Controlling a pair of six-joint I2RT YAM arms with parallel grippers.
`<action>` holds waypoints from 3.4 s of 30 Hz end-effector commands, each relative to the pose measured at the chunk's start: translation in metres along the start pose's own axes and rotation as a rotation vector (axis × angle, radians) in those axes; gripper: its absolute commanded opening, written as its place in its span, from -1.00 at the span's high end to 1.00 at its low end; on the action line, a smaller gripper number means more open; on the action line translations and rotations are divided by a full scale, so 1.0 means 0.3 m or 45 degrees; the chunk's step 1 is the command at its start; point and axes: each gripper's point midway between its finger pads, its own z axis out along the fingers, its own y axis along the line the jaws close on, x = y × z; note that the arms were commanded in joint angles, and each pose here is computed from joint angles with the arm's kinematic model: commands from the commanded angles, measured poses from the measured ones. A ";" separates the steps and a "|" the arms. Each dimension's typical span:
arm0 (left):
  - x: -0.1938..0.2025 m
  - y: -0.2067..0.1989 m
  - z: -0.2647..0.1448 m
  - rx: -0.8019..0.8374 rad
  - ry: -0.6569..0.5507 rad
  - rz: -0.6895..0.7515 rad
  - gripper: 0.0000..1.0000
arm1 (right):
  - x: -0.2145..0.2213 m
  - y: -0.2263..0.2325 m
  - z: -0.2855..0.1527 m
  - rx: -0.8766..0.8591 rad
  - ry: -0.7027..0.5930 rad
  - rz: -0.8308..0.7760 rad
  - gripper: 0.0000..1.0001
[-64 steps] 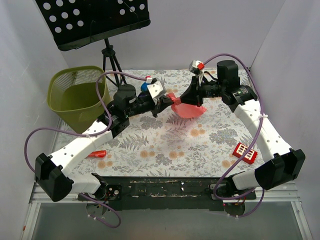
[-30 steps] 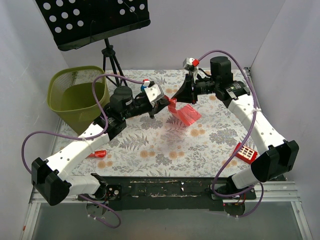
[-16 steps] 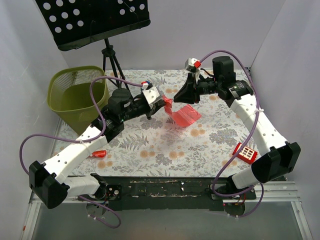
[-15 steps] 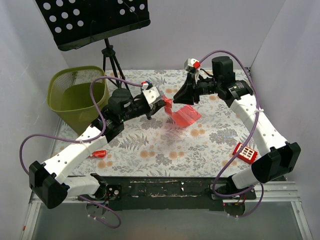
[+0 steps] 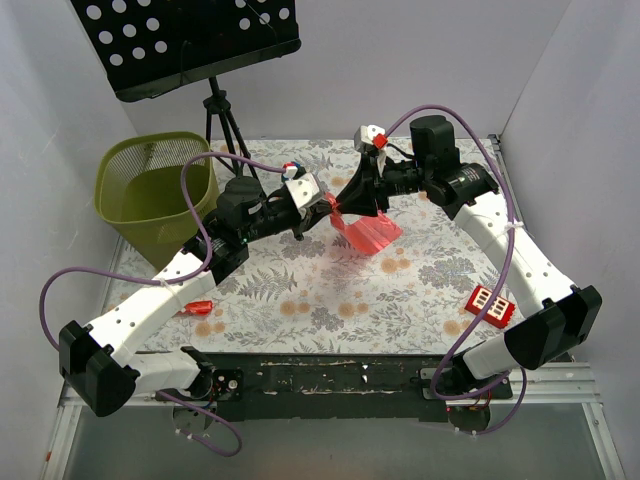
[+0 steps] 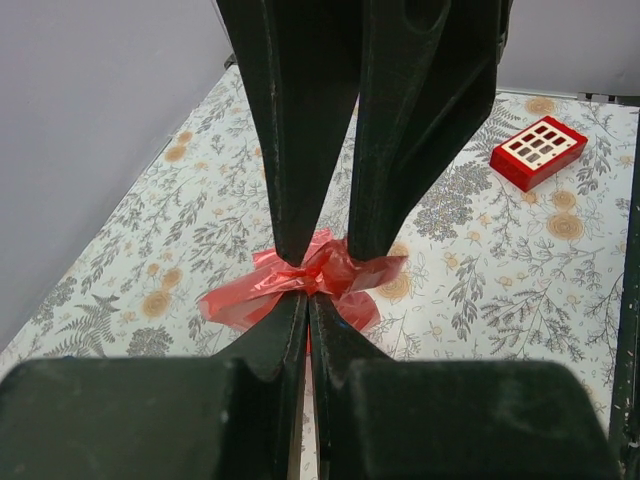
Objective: Put the trash bags into the trash bin
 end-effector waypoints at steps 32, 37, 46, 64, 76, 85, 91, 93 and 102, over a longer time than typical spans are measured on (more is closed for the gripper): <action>-0.033 0.066 -0.084 -0.187 0.000 0.062 1.00 | -0.003 -0.120 -0.141 0.343 0.038 -0.073 0.97; -0.007 0.068 -0.119 -0.218 0.035 0.096 1.00 | 0.026 -0.183 -0.201 0.518 0.092 -0.109 0.97; -0.001 0.066 -0.122 -0.221 0.031 0.084 1.00 | 0.042 -0.205 -0.232 0.594 0.124 -0.093 0.97; -0.013 0.031 -0.103 -0.110 0.038 0.117 1.00 | -0.011 -0.291 -0.334 0.886 0.143 -0.169 0.97; -0.028 0.038 -0.093 -0.139 0.036 -0.025 1.00 | -0.101 -0.181 -0.340 0.710 0.150 -0.336 -0.16; -0.038 0.040 -0.089 -0.140 0.030 -0.061 1.00 | -0.047 -0.007 -0.208 0.276 0.075 -0.255 -0.29; -0.042 0.035 -0.091 -0.125 0.035 -0.044 1.00 | -0.011 -0.042 -0.153 0.268 0.108 -0.281 -0.32; -0.049 0.041 -0.090 -0.132 0.032 -0.036 1.00 | 0.003 -0.045 -0.136 0.234 0.125 -0.281 -0.32; -0.060 0.048 -0.075 -0.122 0.022 -0.005 1.00 | 0.062 -0.073 -0.068 0.208 0.166 -0.249 -0.09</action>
